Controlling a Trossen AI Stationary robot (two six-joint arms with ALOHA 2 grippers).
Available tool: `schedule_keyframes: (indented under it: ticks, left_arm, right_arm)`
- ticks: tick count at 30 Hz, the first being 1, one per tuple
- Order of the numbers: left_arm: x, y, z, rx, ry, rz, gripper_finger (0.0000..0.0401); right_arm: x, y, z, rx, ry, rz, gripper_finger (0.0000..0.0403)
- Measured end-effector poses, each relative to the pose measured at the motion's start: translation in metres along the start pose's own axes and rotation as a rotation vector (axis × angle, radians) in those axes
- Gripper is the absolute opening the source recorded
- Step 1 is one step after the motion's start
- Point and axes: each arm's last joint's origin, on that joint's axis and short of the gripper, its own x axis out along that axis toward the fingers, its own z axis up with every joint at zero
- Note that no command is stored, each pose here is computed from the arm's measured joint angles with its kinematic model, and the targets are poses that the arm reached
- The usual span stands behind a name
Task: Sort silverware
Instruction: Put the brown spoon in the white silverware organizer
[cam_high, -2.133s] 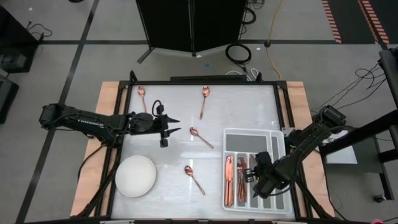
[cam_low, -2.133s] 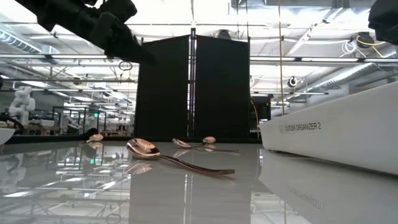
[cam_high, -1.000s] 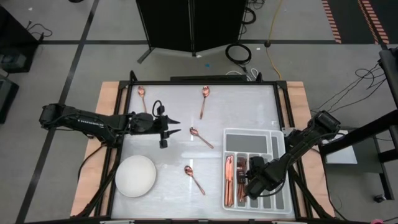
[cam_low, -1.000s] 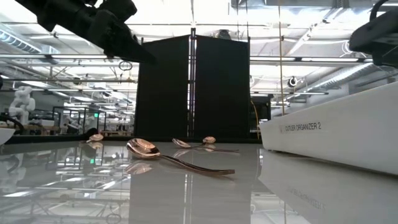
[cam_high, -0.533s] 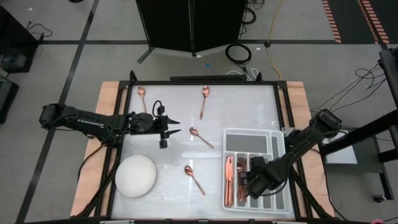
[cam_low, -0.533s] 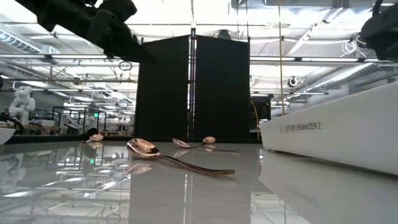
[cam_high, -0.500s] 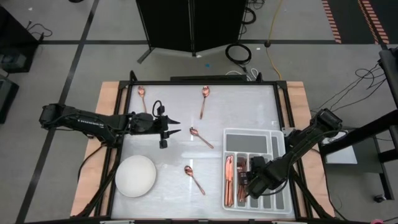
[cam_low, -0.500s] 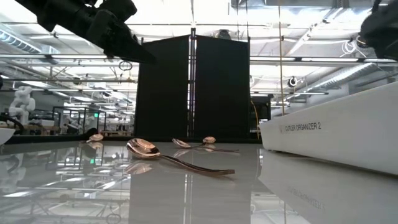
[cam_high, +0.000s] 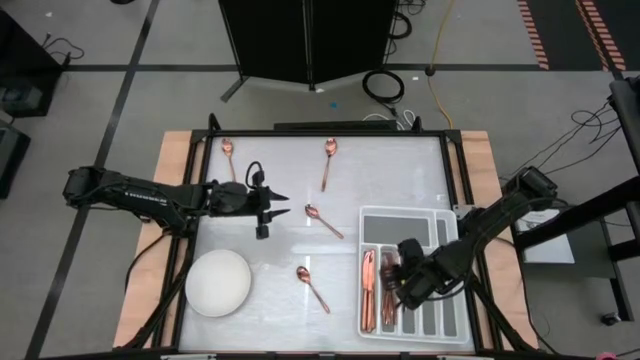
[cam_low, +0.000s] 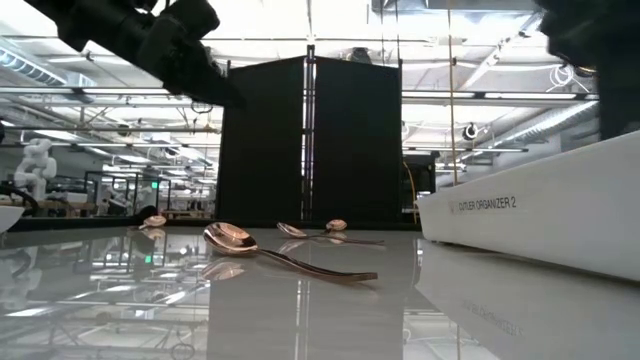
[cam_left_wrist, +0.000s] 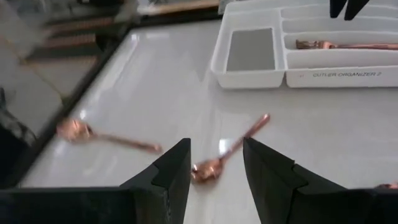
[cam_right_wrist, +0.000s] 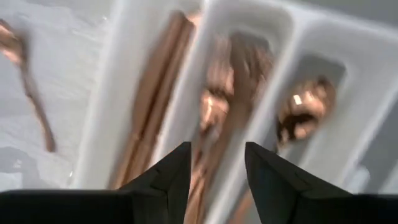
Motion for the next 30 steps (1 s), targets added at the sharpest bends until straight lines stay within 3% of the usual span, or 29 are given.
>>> schedule_keyframes:
  ticks: [4,8,15,20,25,30]
  left_arm:
    - [0.0,0.001,-0.007,-0.17,0.071,0.038,0.0148]
    - [-0.003,0.014,-0.02,-0.387,0.164,0.301,0.0142]
    - [-0.018,0.053,-0.035,-0.651,0.425,0.572,0.0141]
    - [-0.036,0.099,-0.038,-0.793,0.493,0.787,0.0141]
    - [-0.05,0.136,-0.058,-1.009,0.523,0.847,0.0141]
    - [-0.053,0.16,-0.077,-1.123,0.57,0.908,0.0141]
  right_arm:
    - [0.003,0.007,0.012,-0.1,-0.082,0.04,0.0142]
    - [0.005,0.013,0.024,-0.192,-0.166,0.06,0.0142]
    - [0.01,0.022,0.046,-0.352,-0.245,0.054,0.0142]
    - [0.012,0.029,0.057,-0.455,-0.263,0.067,0.0142]
    - [0.013,0.036,0.063,-0.538,-0.322,0.101,0.0142]
    - [0.012,0.04,0.064,-0.598,-0.367,0.123,0.0142]
